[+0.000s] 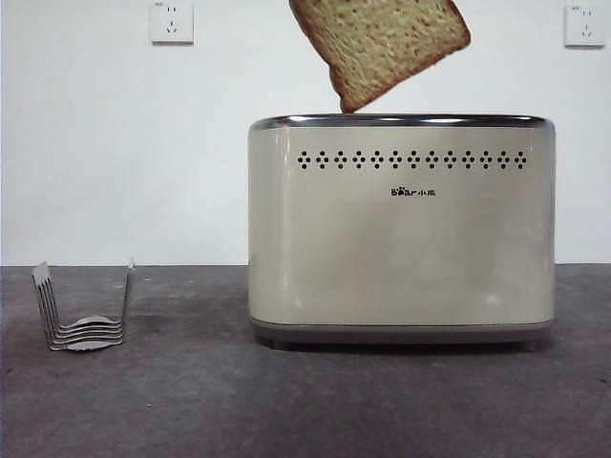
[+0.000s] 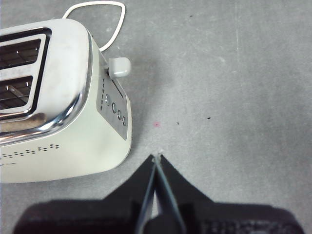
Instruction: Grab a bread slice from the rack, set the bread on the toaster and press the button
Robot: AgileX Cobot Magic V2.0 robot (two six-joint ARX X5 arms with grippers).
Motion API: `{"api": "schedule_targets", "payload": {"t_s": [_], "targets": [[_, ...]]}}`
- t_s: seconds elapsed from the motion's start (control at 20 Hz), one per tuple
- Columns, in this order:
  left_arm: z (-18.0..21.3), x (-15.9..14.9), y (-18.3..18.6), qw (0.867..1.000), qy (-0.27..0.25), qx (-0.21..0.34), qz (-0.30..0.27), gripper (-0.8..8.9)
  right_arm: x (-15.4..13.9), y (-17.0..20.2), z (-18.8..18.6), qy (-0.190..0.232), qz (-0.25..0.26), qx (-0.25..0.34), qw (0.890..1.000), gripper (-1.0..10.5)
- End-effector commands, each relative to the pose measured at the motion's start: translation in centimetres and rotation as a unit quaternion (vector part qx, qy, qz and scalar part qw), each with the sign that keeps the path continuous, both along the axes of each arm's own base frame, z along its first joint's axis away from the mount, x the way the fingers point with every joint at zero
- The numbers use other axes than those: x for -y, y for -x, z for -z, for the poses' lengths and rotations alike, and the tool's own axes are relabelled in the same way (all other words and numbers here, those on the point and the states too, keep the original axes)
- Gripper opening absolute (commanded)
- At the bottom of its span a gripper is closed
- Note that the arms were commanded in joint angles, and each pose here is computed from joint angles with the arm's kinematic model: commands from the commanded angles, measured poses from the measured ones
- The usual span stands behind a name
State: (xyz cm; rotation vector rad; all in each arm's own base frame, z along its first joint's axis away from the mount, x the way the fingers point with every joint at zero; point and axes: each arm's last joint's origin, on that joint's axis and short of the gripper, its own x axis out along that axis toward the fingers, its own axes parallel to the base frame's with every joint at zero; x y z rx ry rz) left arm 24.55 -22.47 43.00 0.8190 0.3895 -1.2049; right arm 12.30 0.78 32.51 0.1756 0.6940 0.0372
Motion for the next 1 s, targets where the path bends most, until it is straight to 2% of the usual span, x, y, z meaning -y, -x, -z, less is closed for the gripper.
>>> {"api": "schedule_targets", "payload": {"t_s": [0.05, 0.25, 0.35, 0.55, 0.7, 1.0], "targets": [[0.8, 0.7, -0.6, 1.0, -0.005, -0.013, 0.0, -0.1, 0.0, 0.0, -0.1, 0.008, -0.009, 0.004, 1.0, 0.0], [2.5, 1.6, -1.7, 0.999, -0.03, -0.034, -0.004, -0.1, 0.0, 0.0, -0.1, 0.013, -0.012, 0.005, 1.0, 0.0], [3.3, 1.9, -2.2, 0.998, -0.051, -0.032, -0.02, -0.1, 0.0, 0.0, -0.1, 0.014, -0.012, 0.005, 1.0, 0.0], [4.1, 2.9, -2.1, 0.997, -0.073, -0.028, -0.007, -0.1, 0.0, 0.0, -0.2, 0.015, -0.012, 0.008, 1.0, 0.0], [5.2, 3.9, -2.1, 0.994, -0.111, -0.02, -0.018, -0.1, 0.0, -0.1, -0.2, 0.015, -0.013, 0.011, 1.0, 0.0], [7.5, 5.8, -2.5, 0.989, -0.146, -0.031, -0.017, -0.1, 0.0, 0.0, -0.2, 0.022, -0.018, 0.009, 1.0, 0.0]]}}
